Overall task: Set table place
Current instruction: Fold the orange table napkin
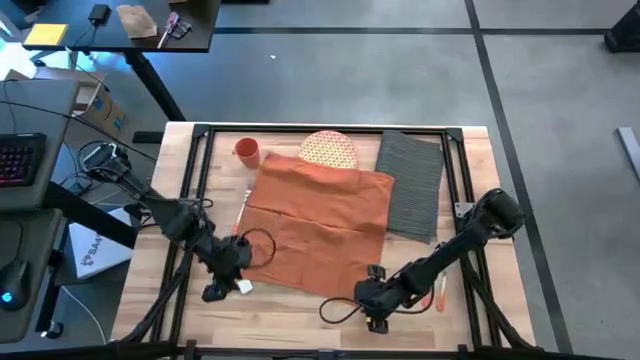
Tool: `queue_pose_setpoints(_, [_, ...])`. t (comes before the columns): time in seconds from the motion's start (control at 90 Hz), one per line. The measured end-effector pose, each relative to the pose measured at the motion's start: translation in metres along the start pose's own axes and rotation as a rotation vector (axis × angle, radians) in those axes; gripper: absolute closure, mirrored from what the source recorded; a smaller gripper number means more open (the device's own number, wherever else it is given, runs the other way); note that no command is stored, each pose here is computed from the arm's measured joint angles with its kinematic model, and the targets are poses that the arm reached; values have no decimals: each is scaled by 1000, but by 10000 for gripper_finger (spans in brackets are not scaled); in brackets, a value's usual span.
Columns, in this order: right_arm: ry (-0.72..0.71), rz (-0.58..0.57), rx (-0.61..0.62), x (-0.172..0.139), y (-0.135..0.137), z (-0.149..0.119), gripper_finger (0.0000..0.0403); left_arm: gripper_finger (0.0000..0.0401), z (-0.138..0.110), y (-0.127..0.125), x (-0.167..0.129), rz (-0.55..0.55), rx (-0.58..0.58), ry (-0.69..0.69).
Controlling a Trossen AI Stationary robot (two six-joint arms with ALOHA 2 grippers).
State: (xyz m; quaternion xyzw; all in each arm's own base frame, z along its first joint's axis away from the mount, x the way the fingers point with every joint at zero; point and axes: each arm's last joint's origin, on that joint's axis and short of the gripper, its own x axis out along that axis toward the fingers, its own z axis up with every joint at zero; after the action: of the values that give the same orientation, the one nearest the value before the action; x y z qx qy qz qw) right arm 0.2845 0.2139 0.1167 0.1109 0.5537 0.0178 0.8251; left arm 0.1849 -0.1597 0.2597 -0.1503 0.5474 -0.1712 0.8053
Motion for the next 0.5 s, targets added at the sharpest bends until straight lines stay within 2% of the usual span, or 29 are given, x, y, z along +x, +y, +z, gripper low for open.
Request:
queue_pose_setpoints(0.122, [90,-45,85,-6,-4,-9,294,284,-7,-13,32,65,19,31])
queue_pose_setpoints(0.256, [129,-29,69,-19,5,-21,385,289,-17,-14,70,196,-124,99])
queue_pose_setpoints(0.356, [158,-10,84,-28,12,-29,391,292,-20,-14,96,227,-230,133])
queue_pose_setpoints(0.5, [176,-6,77,-35,18,-39,400,293,-18,-19,123,160,-247,121])
